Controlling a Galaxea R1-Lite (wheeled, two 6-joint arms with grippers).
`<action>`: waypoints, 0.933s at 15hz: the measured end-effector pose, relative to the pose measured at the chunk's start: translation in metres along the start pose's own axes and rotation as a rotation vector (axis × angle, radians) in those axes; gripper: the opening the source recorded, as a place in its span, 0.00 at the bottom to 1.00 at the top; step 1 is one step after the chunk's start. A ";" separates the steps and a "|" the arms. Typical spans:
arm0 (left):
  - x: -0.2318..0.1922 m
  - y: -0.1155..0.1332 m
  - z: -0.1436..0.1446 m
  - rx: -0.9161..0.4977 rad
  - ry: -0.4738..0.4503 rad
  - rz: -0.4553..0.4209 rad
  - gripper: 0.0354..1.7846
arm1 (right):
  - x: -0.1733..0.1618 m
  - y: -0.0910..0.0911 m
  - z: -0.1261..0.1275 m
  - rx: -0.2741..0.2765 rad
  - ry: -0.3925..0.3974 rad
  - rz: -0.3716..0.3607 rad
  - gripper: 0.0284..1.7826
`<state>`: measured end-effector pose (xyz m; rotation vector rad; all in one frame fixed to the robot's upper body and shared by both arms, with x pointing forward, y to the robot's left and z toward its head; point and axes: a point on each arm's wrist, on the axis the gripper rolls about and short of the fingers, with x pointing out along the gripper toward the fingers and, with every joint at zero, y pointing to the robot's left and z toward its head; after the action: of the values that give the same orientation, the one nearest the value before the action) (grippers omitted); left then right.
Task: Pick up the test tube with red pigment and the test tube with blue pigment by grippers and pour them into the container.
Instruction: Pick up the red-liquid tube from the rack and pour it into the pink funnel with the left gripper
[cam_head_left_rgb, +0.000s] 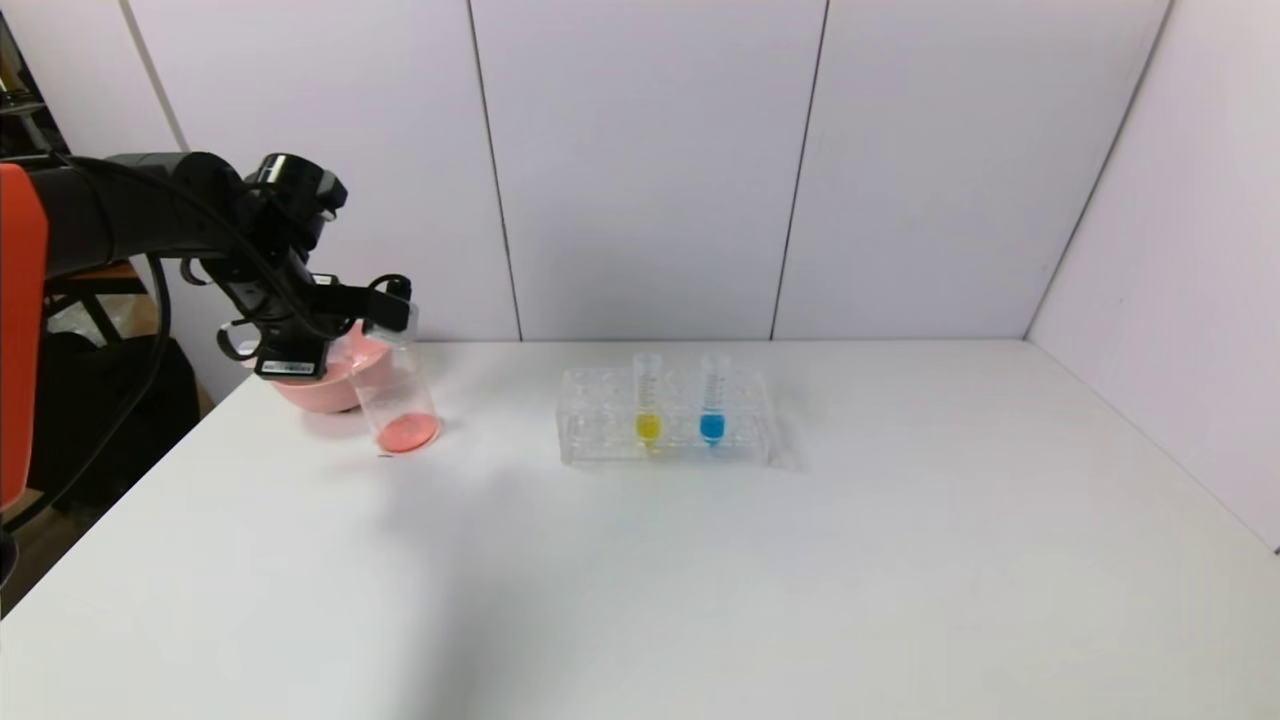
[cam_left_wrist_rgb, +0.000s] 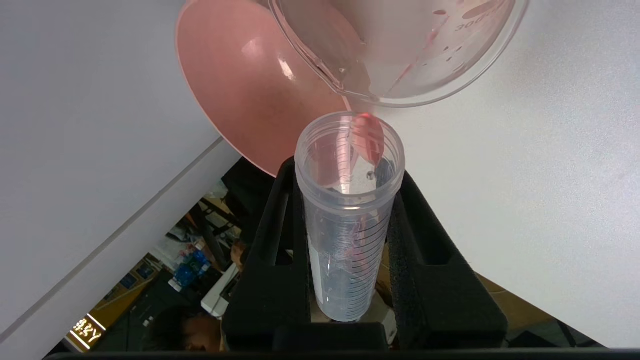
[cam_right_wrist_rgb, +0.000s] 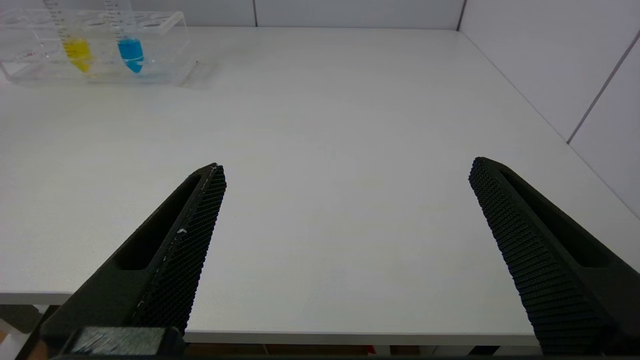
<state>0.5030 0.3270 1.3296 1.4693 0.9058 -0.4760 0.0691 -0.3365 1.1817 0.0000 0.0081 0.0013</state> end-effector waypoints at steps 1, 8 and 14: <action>0.000 0.000 0.000 0.000 0.001 0.001 0.24 | 0.000 0.000 0.000 0.000 0.000 0.000 1.00; -0.004 0.000 0.005 0.010 0.016 0.013 0.24 | 0.000 0.000 0.000 0.000 0.000 0.000 1.00; -0.005 0.000 0.006 0.013 0.016 0.013 0.24 | 0.000 0.000 0.000 0.000 -0.001 0.000 1.00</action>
<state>0.5014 0.3200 1.3323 1.4915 0.9075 -0.4618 0.0691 -0.3365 1.1818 0.0000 0.0072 0.0013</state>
